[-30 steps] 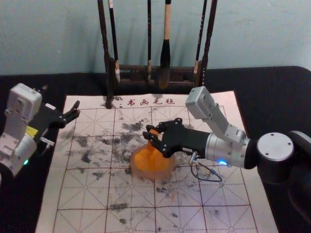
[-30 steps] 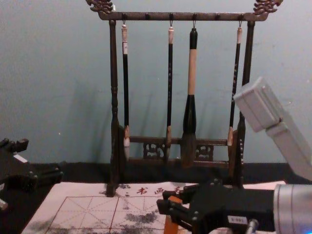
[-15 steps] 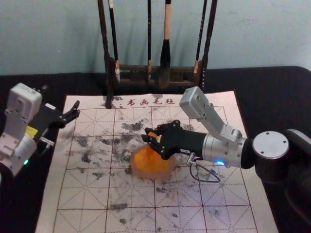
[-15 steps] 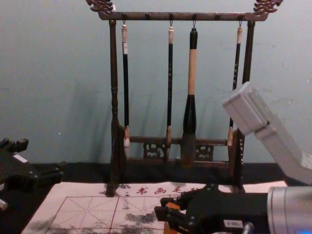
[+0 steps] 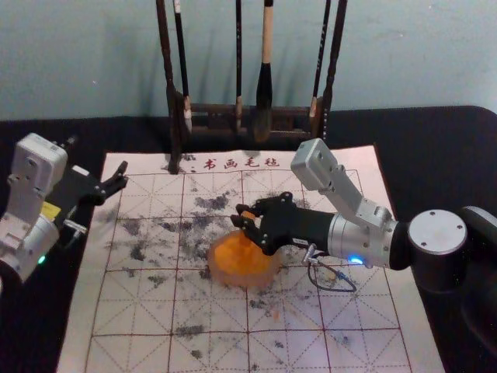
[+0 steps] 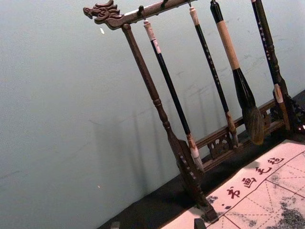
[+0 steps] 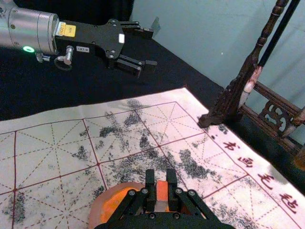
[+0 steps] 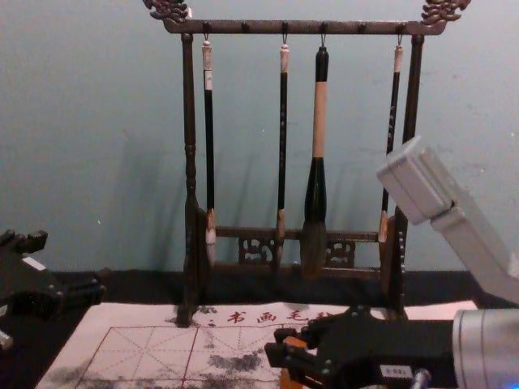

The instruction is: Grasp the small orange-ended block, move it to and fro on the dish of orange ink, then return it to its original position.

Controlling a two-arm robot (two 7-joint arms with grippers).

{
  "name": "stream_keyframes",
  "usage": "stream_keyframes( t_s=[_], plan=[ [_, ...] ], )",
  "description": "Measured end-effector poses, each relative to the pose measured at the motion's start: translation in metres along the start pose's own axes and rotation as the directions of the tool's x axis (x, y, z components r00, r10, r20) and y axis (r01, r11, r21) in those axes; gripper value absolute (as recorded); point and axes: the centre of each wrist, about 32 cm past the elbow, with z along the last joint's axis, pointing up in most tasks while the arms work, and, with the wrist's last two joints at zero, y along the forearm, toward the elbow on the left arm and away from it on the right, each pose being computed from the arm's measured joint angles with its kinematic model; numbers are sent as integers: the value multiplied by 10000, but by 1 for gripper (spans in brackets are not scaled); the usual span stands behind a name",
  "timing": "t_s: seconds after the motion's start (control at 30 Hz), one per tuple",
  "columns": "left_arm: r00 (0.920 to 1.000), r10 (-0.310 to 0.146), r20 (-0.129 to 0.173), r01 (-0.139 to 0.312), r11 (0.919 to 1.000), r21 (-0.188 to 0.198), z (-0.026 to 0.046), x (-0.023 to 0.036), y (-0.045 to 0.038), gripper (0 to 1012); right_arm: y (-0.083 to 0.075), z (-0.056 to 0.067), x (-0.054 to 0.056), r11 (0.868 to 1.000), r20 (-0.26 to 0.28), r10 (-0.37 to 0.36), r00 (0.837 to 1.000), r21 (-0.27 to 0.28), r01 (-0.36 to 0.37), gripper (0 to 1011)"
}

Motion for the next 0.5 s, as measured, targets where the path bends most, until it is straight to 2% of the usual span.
stream_keyframes(
  t_s=[0.5],
  plan=[
    [10000,0,0,0,10000,-1,0,0,0,1001,-74,-6,8,10000,56,-10,10000,2,10,143]
  ],
)
